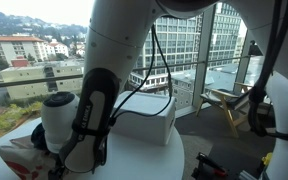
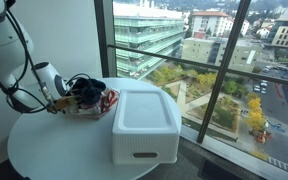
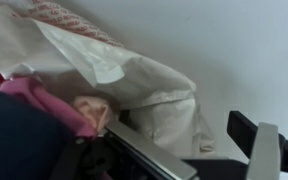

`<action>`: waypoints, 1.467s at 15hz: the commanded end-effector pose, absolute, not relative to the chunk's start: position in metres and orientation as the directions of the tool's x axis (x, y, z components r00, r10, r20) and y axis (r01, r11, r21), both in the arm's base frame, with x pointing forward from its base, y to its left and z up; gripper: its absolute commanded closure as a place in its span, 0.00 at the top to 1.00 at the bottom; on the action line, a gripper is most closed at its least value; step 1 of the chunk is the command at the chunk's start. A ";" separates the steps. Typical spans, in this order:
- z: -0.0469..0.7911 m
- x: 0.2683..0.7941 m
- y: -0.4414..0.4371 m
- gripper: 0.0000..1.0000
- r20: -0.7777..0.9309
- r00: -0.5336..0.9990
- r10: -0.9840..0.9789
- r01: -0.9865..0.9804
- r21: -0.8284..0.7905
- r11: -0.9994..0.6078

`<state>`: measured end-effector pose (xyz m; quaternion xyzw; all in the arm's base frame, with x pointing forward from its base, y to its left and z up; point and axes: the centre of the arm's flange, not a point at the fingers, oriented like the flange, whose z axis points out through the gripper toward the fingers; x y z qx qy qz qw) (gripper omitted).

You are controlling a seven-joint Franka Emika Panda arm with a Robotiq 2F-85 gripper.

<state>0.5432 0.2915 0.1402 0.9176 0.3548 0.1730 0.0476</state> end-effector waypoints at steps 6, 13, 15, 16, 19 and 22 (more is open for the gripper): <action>0.130 0.536 0.284 0.53 0.341 0.642 0.686 0.628 0.279 -0.726; 0.153 0.539 0.276 0.01 0.271 0.740 0.616 0.573 0.225 -0.788; 0.168 0.543 0.273 0.00 0.181 0.803 0.567 0.546 0.158 -0.823; 0.176 0.543 0.272 0.00 0.148 0.827 0.542 0.528 0.124 -0.840; 0.211 0.549 0.269 0.00 0.076 0.870 0.488 0.488 0.013 -0.873; 0.244 0.555 0.265 0.00 0.009 0.891 0.454 0.453 -0.089 -0.887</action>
